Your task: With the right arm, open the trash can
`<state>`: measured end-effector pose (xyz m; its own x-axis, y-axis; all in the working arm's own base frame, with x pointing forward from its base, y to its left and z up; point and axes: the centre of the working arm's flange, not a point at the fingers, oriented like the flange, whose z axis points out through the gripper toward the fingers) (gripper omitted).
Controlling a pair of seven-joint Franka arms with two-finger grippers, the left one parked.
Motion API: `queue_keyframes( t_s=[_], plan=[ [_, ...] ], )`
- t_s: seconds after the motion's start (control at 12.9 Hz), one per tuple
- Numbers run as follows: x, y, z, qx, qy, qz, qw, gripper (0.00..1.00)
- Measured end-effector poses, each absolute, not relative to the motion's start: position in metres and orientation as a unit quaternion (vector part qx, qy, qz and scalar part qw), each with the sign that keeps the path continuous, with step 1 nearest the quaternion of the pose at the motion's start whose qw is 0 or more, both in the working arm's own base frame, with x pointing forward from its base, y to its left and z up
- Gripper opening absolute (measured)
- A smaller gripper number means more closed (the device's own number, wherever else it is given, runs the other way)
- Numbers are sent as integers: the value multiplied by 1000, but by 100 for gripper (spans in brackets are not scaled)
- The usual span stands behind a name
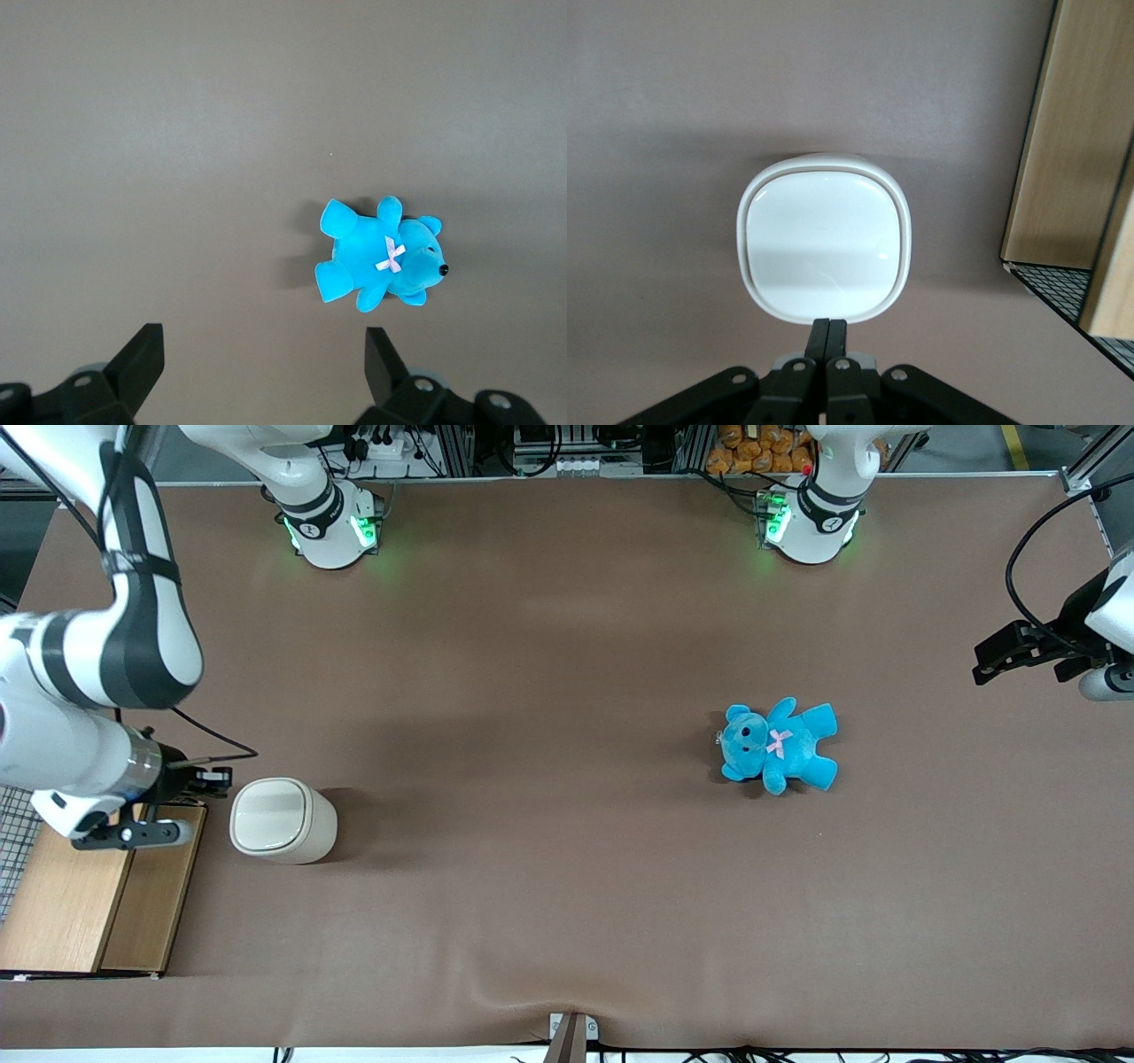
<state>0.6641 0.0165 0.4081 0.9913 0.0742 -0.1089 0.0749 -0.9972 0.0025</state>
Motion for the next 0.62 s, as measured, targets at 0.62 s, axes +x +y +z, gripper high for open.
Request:
queue_keyframes(
  t_s=[0.62],
  plan=[
    [675,-5,364,998,24,-60,6,1]
  ],
)
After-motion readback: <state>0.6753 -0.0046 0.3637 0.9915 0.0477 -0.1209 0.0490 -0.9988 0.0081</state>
